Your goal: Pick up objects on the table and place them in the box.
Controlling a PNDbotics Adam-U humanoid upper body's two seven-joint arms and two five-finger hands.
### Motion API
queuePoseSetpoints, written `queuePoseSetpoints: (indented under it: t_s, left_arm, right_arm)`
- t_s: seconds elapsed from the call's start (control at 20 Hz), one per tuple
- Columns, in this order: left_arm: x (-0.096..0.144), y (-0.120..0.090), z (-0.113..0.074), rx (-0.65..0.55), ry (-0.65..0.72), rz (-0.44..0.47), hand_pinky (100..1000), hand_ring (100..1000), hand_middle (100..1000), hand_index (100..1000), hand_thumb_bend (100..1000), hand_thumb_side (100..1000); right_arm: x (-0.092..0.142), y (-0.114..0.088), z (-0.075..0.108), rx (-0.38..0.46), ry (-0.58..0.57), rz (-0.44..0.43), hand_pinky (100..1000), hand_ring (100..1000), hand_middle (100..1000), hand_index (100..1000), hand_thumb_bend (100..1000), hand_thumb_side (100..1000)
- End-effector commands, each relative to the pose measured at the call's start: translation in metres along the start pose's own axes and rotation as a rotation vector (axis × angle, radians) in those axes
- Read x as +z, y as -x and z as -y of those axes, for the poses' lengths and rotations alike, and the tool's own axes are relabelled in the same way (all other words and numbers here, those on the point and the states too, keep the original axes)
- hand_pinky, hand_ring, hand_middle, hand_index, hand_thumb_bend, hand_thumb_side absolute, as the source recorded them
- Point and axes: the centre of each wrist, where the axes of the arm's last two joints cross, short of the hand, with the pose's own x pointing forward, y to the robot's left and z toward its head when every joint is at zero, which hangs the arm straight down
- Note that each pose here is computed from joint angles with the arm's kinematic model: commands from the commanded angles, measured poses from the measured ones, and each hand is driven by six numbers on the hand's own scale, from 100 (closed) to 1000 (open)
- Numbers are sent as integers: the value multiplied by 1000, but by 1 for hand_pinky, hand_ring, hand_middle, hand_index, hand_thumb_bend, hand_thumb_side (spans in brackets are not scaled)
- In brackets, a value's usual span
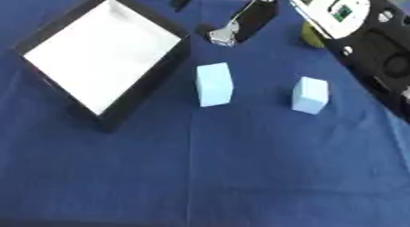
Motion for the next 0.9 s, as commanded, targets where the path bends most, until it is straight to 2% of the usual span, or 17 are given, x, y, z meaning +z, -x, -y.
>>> queuePoseSetpoints:
  t_s: [0.05,0.15,0.25,0.35,0.5,0.7,0.9]
  left_arm:
    - [-4,-9,-7,-38,27,12,565,770,772,770,100,636]
    - [-3,-9,-8,-41,28,7,565,769,770,769,100,636]
    - [-3,-9,-8,-43,29,1,564,768,769,768,100,637]
    - [-2,-8,-8,-44,32,-5,564,768,768,767,100,638]
    - [-1,-8,-9,-47,34,-12,564,766,765,764,100,637]
    - [0,-7,-9,-52,35,-17,562,763,761,760,100,638]
    - [1,-7,-9,-52,38,-21,561,760,756,754,100,639]
  right_arm:
    - [6,-11,10,183,-224,145,1000,889,805,906,173,499]
    - [5,-14,7,180,-228,144,1000,890,803,907,272,523]
    - [7,-13,1,164,-231,131,1000,893,799,907,328,539]
    - [10,-10,-8,144,-240,110,1000,895,792,903,452,590]
    - [14,-5,-19,120,-249,76,1000,905,793,905,410,723]
    - [18,1,-26,103,-252,33,1000,917,803,913,345,702]
    - [24,8,-31,71,-237,-8,1000,918,801,919,345,702]
